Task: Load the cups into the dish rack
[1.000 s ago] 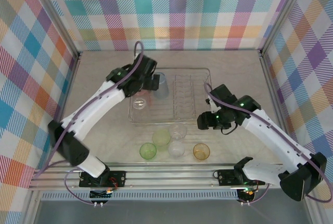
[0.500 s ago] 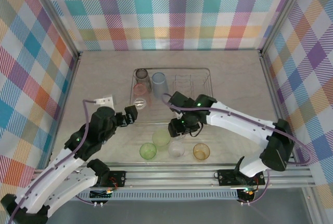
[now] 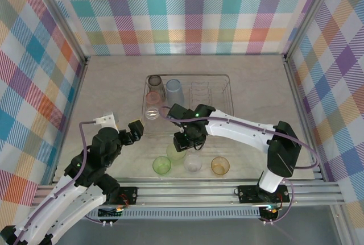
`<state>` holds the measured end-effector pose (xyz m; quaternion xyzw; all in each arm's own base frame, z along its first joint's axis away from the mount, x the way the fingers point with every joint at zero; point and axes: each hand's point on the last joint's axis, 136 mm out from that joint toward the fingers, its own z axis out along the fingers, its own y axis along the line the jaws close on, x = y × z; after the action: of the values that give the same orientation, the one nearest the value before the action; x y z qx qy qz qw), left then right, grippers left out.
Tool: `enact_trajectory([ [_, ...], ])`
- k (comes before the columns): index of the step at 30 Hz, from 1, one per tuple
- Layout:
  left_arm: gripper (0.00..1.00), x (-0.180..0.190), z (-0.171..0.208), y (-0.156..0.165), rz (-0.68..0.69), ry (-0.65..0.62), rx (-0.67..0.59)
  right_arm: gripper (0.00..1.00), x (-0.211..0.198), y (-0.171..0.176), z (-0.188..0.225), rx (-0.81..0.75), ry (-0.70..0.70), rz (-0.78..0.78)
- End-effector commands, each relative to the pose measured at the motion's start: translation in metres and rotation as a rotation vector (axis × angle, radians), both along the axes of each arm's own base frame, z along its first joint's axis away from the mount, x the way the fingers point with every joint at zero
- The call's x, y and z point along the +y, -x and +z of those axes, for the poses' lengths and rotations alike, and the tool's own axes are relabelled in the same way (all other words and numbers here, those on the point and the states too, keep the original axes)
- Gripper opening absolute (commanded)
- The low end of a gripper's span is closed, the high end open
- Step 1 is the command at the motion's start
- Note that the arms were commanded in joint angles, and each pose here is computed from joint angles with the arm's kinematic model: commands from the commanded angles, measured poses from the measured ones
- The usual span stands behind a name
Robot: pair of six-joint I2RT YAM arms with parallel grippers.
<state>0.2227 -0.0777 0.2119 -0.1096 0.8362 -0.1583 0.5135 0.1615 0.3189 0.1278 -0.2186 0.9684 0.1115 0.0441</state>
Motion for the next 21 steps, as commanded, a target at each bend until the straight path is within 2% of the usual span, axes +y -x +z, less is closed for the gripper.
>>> enact_trajectory([
  [1, 1.0, 0.003, -0.003, 0.002, 0.022, 0.011, 0.004, 0.43, 0.006, -0.002, 0.003, -0.008, 0.006, -0.008],
  [14, 1.0, 0.011, -0.005, 0.006, 0.047, 0.007, 0.01, 0.22, 0.014, -0.004, -0.009, 0.006, 0.055, 0.009],
  [21, 1.0, 0.01, -0.006, 0.006, 0.046, 0.01, 0.01, 0.12, 0.003, -0.01, 0.0, -0.041, 0.091, 0.004],
])
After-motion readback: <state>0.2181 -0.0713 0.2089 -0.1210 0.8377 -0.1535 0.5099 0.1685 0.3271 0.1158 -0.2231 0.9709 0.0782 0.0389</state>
